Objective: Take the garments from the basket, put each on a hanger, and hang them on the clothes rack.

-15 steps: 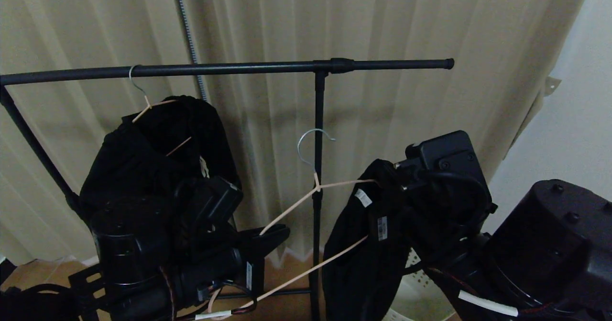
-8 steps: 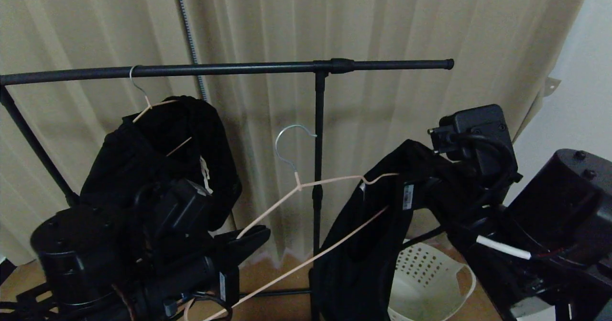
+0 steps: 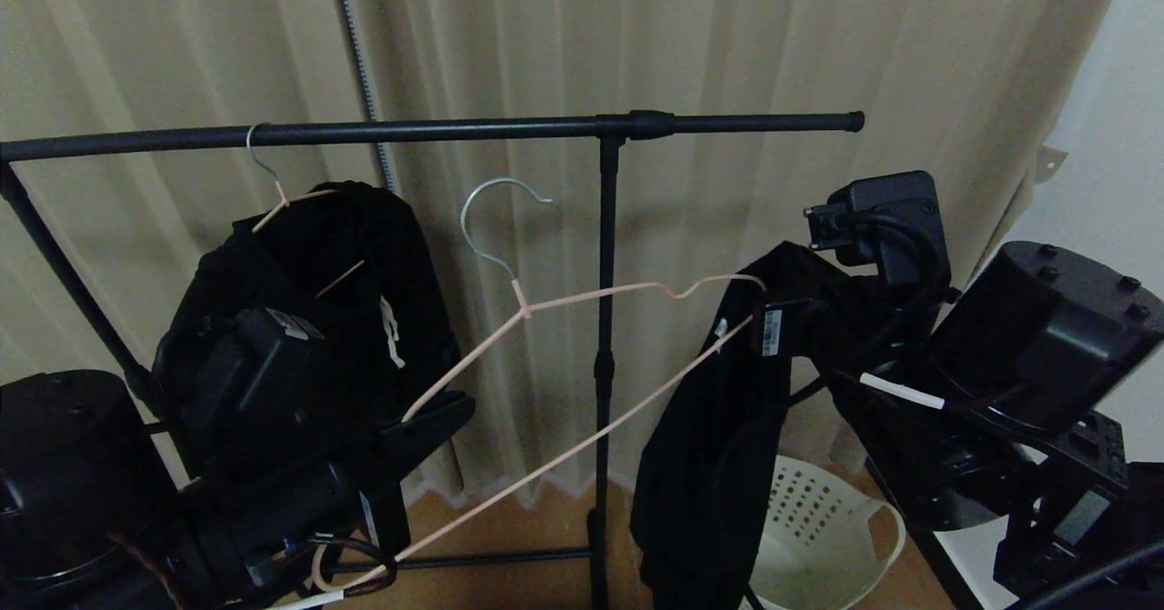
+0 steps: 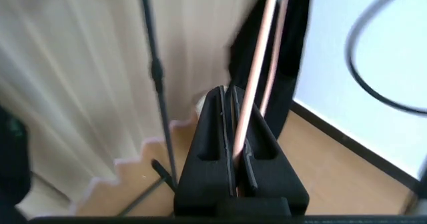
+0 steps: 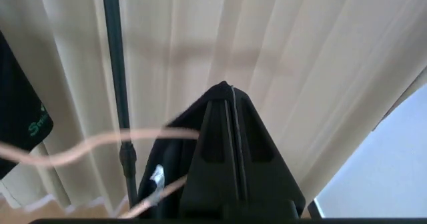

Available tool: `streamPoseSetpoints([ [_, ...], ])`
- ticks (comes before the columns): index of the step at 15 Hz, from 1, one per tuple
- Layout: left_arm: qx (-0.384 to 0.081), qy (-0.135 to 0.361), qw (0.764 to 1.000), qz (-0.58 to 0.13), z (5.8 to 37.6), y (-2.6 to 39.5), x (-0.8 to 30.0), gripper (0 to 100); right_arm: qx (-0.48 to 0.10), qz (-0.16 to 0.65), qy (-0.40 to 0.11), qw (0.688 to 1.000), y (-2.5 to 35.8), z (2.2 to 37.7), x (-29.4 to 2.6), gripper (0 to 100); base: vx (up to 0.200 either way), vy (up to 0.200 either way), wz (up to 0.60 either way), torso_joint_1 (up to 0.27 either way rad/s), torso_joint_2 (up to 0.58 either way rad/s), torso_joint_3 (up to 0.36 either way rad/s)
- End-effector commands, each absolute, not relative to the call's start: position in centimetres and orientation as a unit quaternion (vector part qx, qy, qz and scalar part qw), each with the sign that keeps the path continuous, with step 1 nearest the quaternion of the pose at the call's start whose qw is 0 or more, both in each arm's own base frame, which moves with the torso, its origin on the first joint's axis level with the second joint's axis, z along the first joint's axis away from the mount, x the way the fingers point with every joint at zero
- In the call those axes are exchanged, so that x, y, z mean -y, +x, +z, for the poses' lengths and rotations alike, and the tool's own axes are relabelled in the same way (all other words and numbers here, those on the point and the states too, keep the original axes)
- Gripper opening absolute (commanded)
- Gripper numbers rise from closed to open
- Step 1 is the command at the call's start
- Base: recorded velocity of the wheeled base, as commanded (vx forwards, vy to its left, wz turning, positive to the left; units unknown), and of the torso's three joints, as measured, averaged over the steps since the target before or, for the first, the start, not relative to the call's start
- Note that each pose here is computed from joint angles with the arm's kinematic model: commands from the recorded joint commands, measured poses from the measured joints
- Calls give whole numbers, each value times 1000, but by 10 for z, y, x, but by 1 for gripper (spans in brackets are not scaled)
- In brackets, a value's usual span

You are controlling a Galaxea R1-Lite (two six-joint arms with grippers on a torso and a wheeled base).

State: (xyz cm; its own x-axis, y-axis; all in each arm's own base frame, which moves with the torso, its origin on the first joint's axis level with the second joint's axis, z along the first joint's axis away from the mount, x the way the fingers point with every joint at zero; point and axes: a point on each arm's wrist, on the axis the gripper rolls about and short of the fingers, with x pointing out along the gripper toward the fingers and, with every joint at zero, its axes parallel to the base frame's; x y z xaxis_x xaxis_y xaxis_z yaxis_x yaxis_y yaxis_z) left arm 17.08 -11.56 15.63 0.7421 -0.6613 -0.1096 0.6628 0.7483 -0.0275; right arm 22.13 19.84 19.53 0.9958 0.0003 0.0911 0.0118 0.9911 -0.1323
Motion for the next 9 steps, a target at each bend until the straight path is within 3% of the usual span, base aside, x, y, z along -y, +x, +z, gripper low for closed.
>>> streamPoseSetpoints([
  [1,-61,6,937,-344,155,177,114,0,43,-3,-69,997,220,194,-197,0,0,0,0,0,0,0],
  [9,-80,14,933,-351,146,199,136,0,43,81,-72,993,181,189,-228,0,0,0,0,0,0,0],
])
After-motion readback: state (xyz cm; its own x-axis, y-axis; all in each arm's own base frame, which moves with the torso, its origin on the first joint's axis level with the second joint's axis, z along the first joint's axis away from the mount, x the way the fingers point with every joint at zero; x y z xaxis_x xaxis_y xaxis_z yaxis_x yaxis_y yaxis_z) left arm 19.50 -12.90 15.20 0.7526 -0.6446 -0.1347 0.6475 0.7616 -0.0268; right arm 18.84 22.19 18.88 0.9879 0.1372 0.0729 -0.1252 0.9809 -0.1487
